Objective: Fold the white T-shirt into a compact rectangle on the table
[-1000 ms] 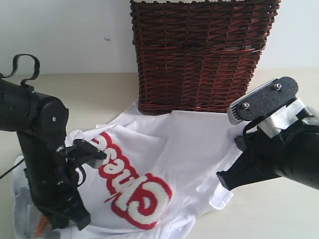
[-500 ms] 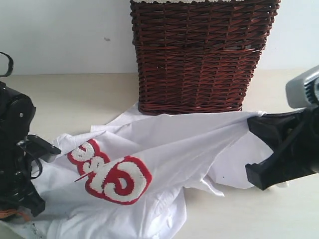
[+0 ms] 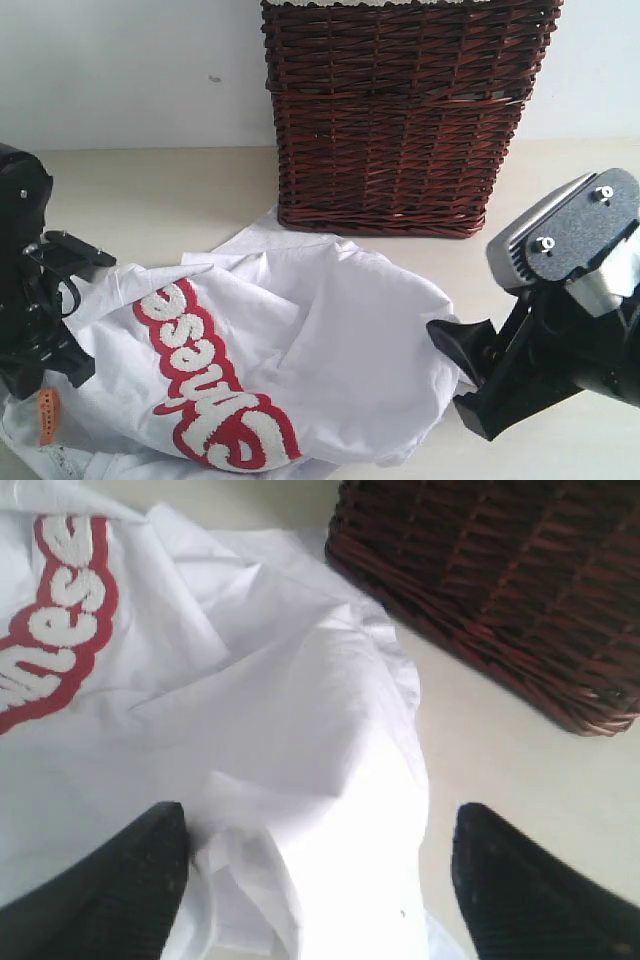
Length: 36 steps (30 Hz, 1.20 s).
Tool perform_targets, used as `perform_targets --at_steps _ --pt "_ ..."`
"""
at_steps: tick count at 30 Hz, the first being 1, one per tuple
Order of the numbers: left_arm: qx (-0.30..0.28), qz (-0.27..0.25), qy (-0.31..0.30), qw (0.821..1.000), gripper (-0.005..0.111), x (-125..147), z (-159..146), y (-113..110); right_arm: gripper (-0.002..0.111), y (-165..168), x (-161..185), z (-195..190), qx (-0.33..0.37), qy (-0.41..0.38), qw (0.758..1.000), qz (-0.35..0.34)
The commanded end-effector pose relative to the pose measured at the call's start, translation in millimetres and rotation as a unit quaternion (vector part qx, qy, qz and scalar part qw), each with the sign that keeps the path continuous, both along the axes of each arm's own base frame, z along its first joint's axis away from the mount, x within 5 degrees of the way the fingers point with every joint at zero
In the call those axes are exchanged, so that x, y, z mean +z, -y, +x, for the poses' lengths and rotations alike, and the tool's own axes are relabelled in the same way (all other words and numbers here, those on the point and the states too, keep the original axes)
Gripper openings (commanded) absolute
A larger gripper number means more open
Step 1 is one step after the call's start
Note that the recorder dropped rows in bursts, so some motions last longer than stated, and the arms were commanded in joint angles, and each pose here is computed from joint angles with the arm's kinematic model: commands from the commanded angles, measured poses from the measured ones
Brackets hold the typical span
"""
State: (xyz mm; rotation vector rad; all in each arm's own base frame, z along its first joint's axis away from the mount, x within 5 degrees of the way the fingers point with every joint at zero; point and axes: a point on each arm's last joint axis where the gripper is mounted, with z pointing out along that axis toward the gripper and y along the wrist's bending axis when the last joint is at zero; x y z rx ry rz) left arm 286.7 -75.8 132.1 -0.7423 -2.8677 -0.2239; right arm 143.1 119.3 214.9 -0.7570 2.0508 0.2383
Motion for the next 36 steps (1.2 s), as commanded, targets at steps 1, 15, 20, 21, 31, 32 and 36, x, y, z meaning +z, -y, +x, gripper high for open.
perform_targets --at_steps 1,15,20,21,31,32,36 --pt "-0.006 -0.023 0.06 0.998 0.0 23.8 5.4 4.3 0.071 -5.2 -4.8 2.7 0.008 -0.015 1.0 -0.002" --pt "0.003 -0.079 0.101 0.992 0.0 39.6 16.2 15.6 0.069 1.9 -25.2 0.7 -0.084 -0.09 0.992 0.04" --pt "0.001 -0.099 0.095 0.991 0.0 40.0 14.9 19.2 0.069 -23.9 -21.2 -19.3 0.06 -0.16 0.977 0.125" --pt "0.001 -0.099 0.095 0.991 0.0 40.0 14.9 19.2 0.069 -25.3 -20.2 -20.9 0.07 -0.164 0.975 0.131" --pt "-0.025 -0.141 0.046 0.989 0.0 40.2 2.9 36.6 0.069 12.3 -12.2 1.8 -0.118 -0.049 0.991 0.045" --pt "-0.031 -0.146 0.039 0.988 0.0 40.3 0.4 41.1 0.069 20.1 -8.2 5.4 -0.156 -0.026 0.987 0.029" --pt "-0.082 -0.158 0.012 0.984 0.0 40.8 -15.8 69.3 0.068 42.3 1.7 9.9 -0.26 0.025 0.965 0.0"
